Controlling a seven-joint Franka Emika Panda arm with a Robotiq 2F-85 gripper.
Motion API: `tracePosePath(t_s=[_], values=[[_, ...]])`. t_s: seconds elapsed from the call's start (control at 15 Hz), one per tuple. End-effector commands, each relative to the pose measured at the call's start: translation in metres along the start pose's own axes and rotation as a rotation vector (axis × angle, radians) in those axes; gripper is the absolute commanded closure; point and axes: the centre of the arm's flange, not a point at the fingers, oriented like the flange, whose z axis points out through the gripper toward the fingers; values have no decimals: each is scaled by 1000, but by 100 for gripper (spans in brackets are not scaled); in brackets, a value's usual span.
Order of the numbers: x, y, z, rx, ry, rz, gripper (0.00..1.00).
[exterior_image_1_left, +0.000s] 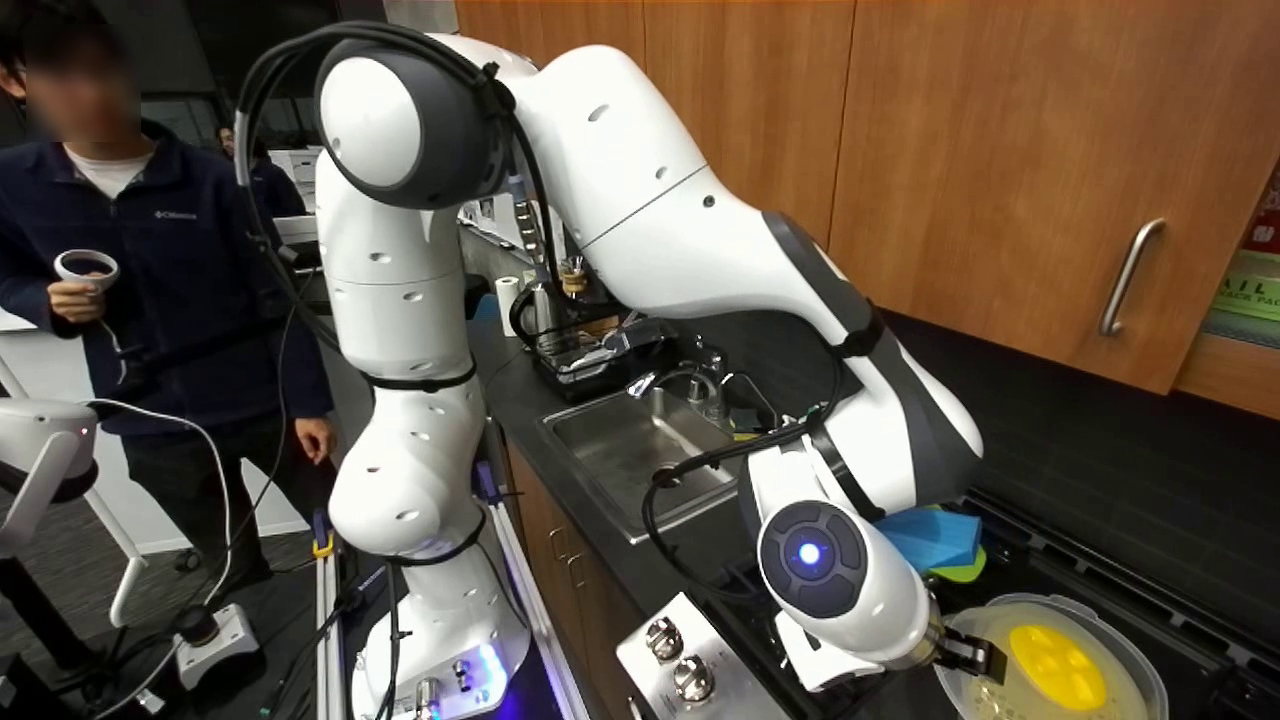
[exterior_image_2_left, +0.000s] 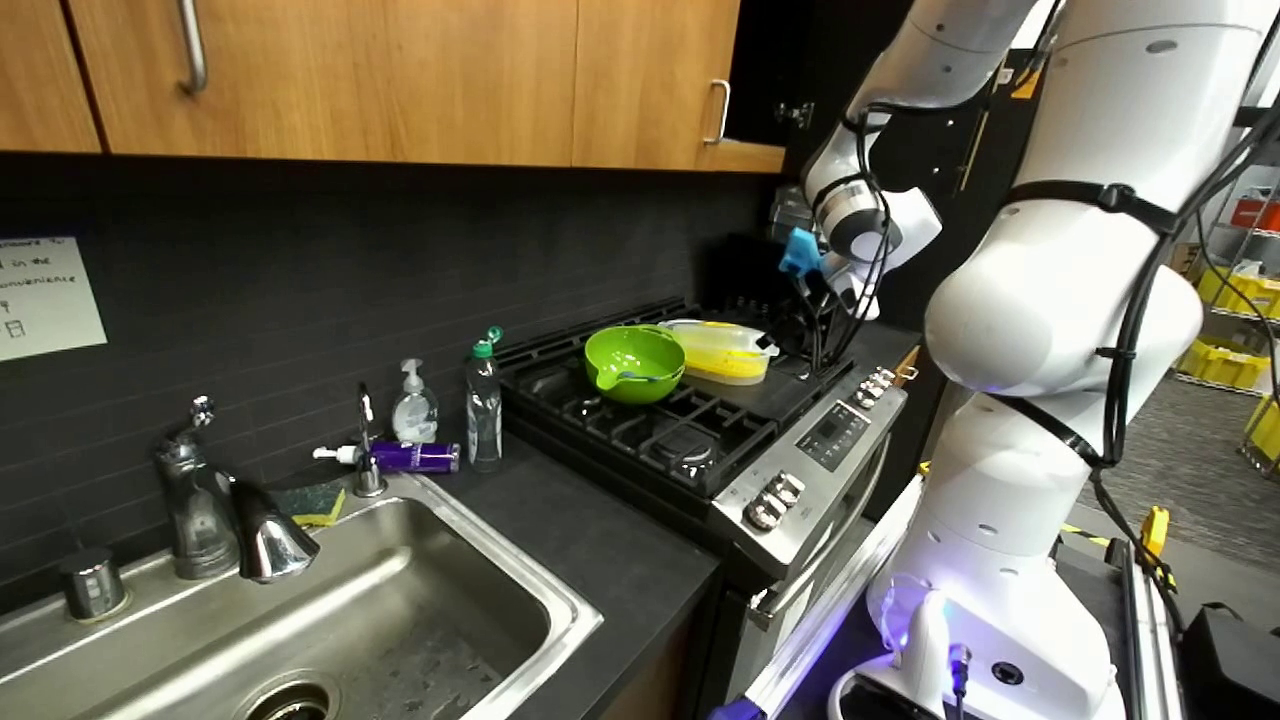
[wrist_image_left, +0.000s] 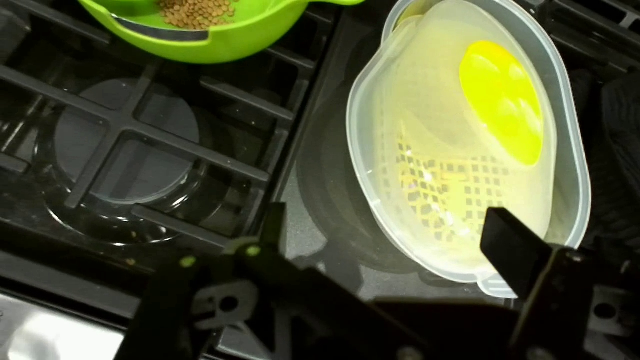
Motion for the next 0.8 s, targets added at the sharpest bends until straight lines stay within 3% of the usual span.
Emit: tracePosePath(t_s=[0.0,0.73], values=[[-3,10,-2,7,-17,-8,0],[-18,-32,9,59,87,-136,0]])
